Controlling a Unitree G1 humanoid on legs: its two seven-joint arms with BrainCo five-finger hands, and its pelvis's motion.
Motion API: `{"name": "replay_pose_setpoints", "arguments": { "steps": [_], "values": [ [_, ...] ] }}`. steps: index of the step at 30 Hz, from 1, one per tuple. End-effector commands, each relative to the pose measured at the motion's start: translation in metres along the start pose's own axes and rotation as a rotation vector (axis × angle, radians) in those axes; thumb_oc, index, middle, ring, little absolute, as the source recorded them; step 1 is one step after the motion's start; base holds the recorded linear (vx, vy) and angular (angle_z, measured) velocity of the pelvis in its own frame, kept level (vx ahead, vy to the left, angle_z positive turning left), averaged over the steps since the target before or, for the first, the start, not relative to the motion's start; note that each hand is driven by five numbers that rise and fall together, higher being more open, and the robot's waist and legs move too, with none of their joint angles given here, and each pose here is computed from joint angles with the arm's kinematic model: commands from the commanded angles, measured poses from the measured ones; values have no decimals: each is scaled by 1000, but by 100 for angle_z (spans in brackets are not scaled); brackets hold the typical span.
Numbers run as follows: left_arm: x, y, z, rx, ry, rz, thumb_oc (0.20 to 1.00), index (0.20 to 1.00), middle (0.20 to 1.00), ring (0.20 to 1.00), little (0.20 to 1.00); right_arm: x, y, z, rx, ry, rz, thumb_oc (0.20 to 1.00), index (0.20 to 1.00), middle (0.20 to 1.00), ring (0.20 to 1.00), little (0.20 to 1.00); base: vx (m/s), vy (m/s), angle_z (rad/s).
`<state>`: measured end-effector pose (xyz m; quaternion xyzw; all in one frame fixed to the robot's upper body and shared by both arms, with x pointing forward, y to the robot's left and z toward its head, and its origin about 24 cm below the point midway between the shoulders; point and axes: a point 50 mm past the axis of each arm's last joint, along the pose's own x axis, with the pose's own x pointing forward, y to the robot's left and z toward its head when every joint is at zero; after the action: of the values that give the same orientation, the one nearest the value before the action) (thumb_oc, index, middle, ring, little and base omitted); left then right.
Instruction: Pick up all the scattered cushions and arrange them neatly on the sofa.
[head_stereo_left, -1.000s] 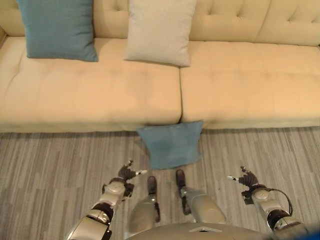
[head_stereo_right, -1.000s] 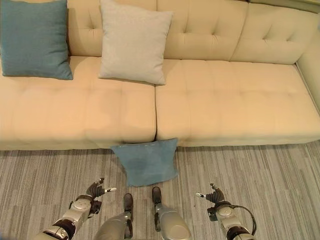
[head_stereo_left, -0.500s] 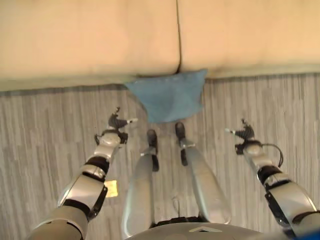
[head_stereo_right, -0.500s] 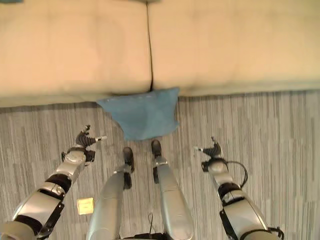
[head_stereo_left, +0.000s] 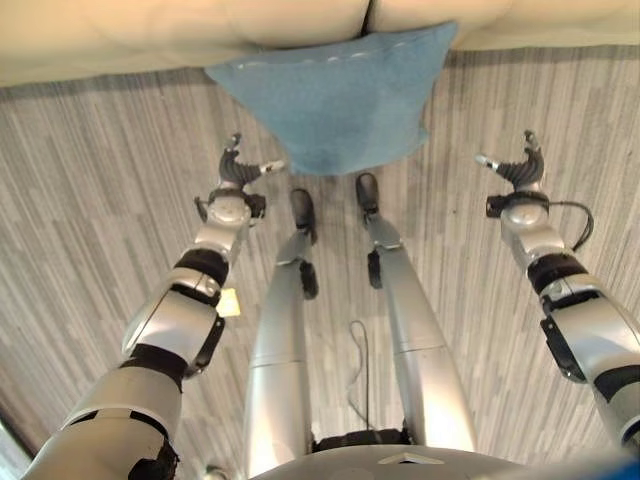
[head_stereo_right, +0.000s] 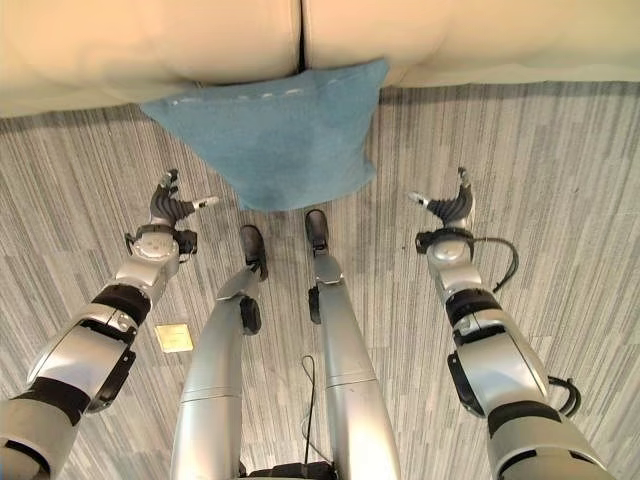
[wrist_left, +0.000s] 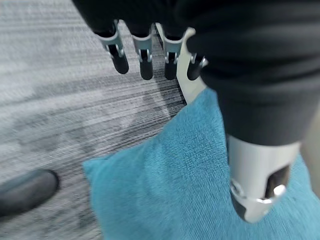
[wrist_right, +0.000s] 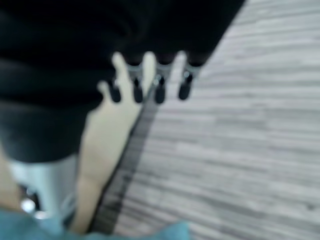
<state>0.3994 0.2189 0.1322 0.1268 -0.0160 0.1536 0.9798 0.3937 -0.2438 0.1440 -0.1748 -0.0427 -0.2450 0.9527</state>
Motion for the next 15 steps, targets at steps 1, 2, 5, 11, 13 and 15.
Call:
{"name": "replay_pose_setpoints", "arguments": {
  "steps": [1, 2, 5, 11, 13, 15],
  "values": [
    [-11, 19, -34, -33, 78, 86, 1000, 1000, 1000, 1000, 1000, -16, -13, -41, -49, 61, -44, 1000, 1000, 1000, 1000, 1000, -4, -58, 4],
    [-4, 21, -18, -38, 40, 96, 1000, 1000, 1000, 1000, 1000, -10, -14, -29, -46, 31, -58, 1000, 1000, 1000, 1000, 1000, 9, -57, 5],
    [5, 27, 1, -36, 0, 114, 1000, 1000, 1000, 1000, 1000, -3, -15, -14, -43, -3, -71, 1000, 1000, 1000, 1000, 1000, 13, -51, 4],
    [13, 27, 29, -59, -57, 152, 1000, 1000, 1000, 1000, 1000, 7, -21, 7, -13, -36, -140, 1000, 1000, 1000, 1000, 1000, 14, -15, 5],
    [12, 23, 29, -72, -51, 148, 1000, 1000, 1000, 1000, 1000, 7, -20, 11, 1, -49, -142, 1000, 1000, 1000, 1000, 1000, 0, 0, 0],
    [13, 20, 31, -71, -51, 137, 1000, 1000, 1000, 1000, 1000, 7, -17, 16, 5, -67, -139, 1000, 1000, 1000, 1000, 1000, 0, 0, 0]
  ]
}}
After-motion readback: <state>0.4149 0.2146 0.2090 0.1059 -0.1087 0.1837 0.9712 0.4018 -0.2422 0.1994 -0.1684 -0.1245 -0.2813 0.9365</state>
